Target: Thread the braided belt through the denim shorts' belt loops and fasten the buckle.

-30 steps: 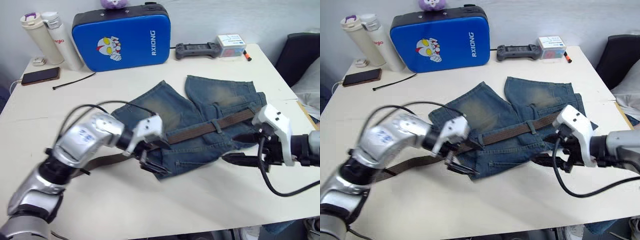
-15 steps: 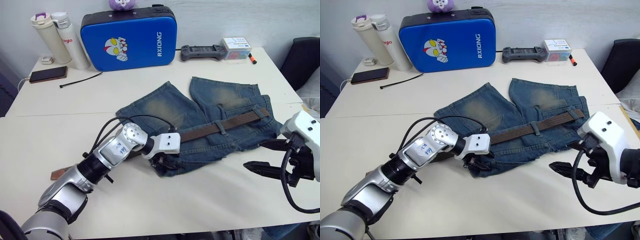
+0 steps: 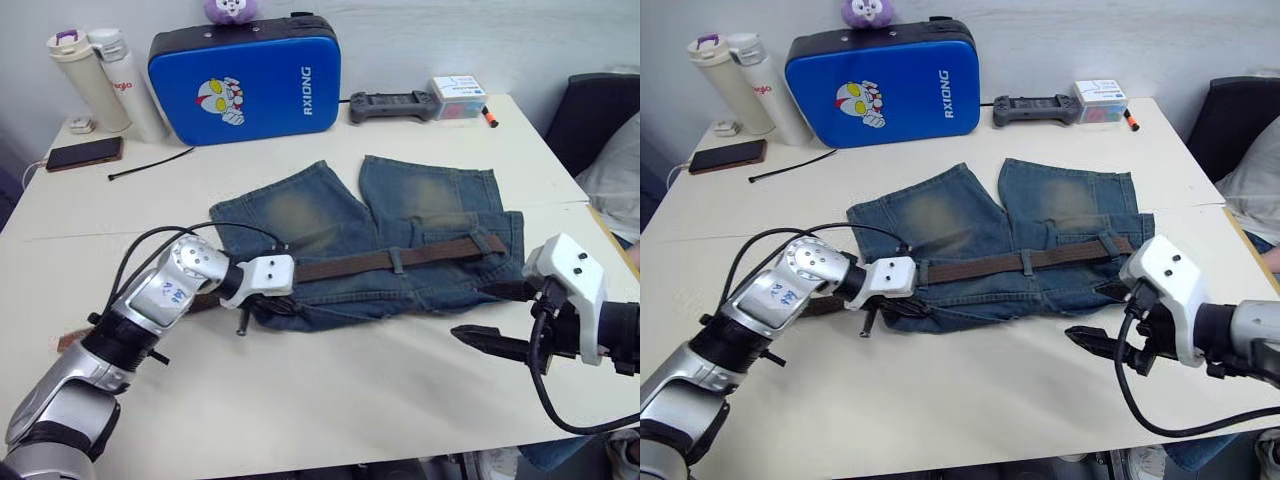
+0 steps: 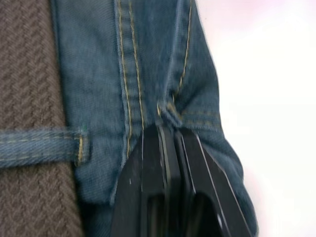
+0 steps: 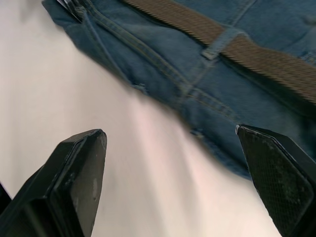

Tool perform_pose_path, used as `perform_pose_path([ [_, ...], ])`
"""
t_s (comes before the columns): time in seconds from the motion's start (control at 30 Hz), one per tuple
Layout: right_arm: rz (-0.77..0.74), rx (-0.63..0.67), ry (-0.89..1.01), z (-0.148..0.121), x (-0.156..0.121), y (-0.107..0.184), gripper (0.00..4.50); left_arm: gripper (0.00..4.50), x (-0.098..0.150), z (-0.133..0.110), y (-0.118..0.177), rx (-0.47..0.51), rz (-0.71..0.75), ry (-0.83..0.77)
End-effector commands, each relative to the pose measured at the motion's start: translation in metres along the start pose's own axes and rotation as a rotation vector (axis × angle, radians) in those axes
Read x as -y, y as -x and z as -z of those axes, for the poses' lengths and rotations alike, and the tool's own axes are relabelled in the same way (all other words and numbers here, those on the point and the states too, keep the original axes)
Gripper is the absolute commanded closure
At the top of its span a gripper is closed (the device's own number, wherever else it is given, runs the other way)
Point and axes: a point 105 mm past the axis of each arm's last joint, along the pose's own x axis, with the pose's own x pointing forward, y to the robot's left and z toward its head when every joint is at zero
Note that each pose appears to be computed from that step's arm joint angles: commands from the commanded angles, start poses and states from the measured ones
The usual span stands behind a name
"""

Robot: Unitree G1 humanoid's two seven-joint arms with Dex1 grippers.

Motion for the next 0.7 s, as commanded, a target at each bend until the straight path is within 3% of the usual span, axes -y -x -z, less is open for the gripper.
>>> perform_pose_path([
  [0.03, -0.019, 0.016, 0.023, -0.008, 0.006, -0.008, 0.00, 4.49, 0.000, 0.035, 0.024, -0.071, -0.063, 0.044],
  [0.13, -0.071, 0.017, 0.041, -0.013, 0.004, -0.015, 0.00, 4.49, 0.001, 0.040, 0.034, -0.045, -0.087, 0.042],
  [0.33, -0.164, 0.035, 0.085, -0.021, -0.002, -0.025, 0.00, 4.49, 0.005, 0.066, 0.054, -0.096, -0.130, 0.067],
  [0.7, -0.254, -0.001, 0.113, -0.029, 0.005, -0.044, 0.00, 4.49, 0.037, 0.067, 0.062, -0.037, -0.183, 0.168],
])
